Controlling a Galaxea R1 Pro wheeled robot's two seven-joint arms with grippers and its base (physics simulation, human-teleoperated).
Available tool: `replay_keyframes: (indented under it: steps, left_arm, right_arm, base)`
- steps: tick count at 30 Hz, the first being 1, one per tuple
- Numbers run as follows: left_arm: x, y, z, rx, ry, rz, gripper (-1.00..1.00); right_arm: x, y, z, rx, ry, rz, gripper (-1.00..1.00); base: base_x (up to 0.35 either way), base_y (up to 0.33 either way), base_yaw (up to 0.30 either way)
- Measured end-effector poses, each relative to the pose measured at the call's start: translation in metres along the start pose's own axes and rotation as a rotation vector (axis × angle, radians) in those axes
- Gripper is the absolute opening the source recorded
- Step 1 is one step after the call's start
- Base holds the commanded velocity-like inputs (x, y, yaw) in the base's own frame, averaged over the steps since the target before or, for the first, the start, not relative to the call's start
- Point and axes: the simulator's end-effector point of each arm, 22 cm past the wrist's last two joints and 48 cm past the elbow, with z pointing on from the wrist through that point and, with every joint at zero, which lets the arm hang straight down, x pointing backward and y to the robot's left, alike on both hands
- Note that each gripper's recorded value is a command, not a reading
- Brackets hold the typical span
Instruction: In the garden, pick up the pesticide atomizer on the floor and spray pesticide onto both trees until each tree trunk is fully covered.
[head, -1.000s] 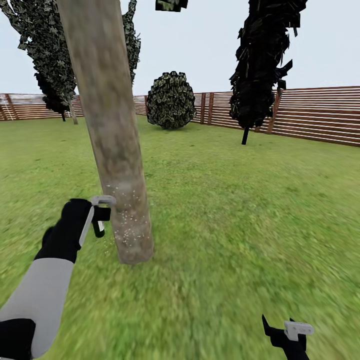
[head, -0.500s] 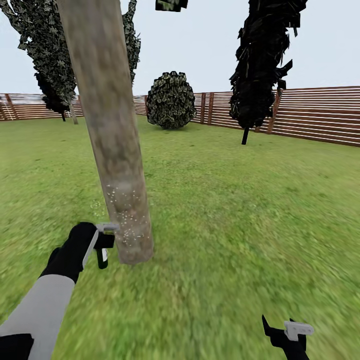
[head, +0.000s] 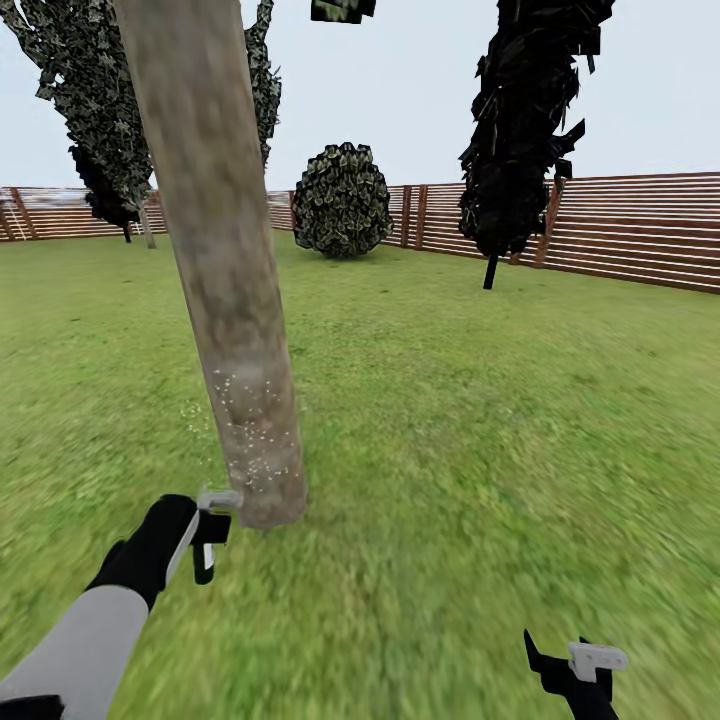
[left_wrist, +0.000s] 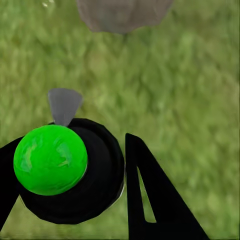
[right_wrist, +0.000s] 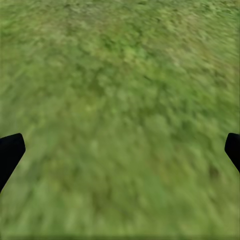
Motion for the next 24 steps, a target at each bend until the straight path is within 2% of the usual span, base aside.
replay_keyframes:
  steps: [2, 6, 10, 12, 19, 24]
  left_arm:
    - [0.007, -0.003, 0.01, 0.002, -0.016, 0.004, -1.0]
    - [0.012, -0.002, 0.017, -0.01, -0.025, 0.005, -1.0]
    - [0.013, 0.009, 0.017, -0.013, -0.03, -0.057, -1.0]
    - [0.009, 0.012, 0.016, -0.014, -0.044, -0.074, -1.0]
    - [0.011, 0.011, 0.017, -0.012, -0.041, -0.073, -1.0]
    - [0.01, 0.012, 0.017, -0.011, -0.041, -0.076, -1.0]
  right_arm:
    - [0.0, 0.0, 0.0, 0.0, 0.0, 0.0, 1.0]
    - [-0.001, 0.0, 0.0, 0.0, -0.001, 0.001, 1.0]
    - [-0.001, 0.0, 0.0, 0.0, -0.002, 0.001, 1.0]
    - [-0.001, 0.0, 0.0, 0.0, -0.003, 0.001, 1.0]
    - [0.0, 0.0, 0.0, -0.001, -0.001, 0.0, 1.0]
    - [0.0, 0.0, 0.0, -0.001, -0.001, 0.0, 1.0]
  base:
    - [0.0, -0.04, 0.0]
    - [0.0, -0.204, 0.0]
    - [0.0, -0.265, 0.0]
    - [0.0, -0.27, 0.0]
    - [0.0, -0.273, 0.018]
    - [0.0, -0.275, 0.238]
